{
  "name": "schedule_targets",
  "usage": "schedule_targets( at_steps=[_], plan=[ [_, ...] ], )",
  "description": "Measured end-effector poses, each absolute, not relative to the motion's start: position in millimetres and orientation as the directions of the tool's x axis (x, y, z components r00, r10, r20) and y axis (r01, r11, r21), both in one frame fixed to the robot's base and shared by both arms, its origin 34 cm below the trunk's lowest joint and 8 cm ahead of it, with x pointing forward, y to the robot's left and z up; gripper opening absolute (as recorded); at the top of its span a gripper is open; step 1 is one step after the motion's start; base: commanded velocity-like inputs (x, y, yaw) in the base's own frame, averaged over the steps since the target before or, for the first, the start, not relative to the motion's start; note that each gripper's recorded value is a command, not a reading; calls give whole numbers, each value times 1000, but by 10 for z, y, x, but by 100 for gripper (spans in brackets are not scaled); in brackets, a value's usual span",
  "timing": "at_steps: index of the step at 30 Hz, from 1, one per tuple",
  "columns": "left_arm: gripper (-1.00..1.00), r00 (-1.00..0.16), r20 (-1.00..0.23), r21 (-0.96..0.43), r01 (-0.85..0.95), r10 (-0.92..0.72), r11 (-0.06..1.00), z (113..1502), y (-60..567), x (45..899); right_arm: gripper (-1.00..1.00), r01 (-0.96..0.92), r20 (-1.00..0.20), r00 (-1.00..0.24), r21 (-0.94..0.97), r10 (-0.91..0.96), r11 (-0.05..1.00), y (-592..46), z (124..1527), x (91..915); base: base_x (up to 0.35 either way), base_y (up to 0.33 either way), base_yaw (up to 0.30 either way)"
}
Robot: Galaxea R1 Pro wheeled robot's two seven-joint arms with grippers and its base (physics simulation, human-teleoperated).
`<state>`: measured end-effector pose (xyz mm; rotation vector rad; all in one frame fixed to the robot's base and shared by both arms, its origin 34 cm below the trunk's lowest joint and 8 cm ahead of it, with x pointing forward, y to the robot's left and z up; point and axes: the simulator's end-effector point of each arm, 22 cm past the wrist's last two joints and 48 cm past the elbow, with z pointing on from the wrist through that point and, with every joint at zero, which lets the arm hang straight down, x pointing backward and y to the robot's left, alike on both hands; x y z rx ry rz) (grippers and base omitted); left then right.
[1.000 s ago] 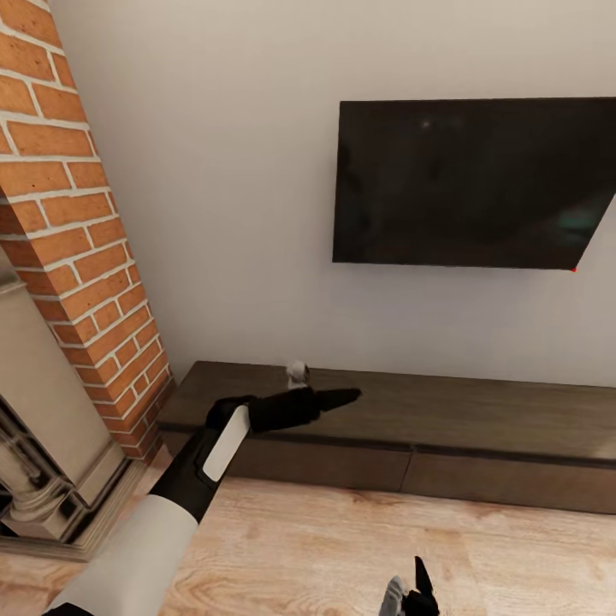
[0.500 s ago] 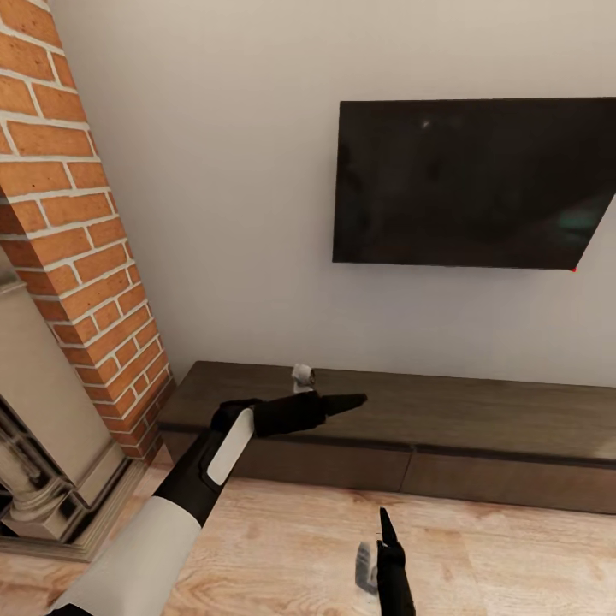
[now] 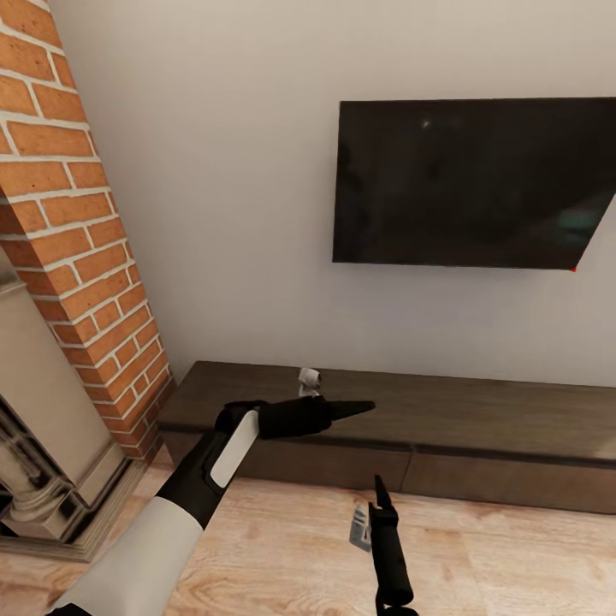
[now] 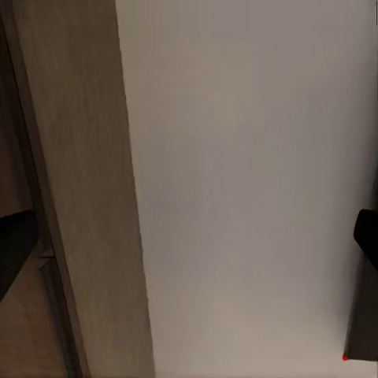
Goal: Place each of the two pumpkins and all three candles from the living room inside a cabinet in the living room (use any cabinet), then make sure every cabinet is closed, and position the cauldron so it is next to a table in the living room.
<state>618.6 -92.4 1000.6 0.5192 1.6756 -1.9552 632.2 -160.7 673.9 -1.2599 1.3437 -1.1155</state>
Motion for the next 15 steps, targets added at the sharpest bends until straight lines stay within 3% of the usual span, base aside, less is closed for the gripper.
schedule_targets(
  at_steps=[8,15],
  plan=[
    [100,-796,-592,-789,605,-131,-111,10013,-925,6182,100,-121,-58,-13,-991,-998,59,-1580,6767,6319,1,0,0],
    [100,-797,-592,-789,603,-121,-113,10016,-942,6156,100,-181,-42,-12,-982,-999,44,-1602,6571,6181,323,0,0]
  ],
)
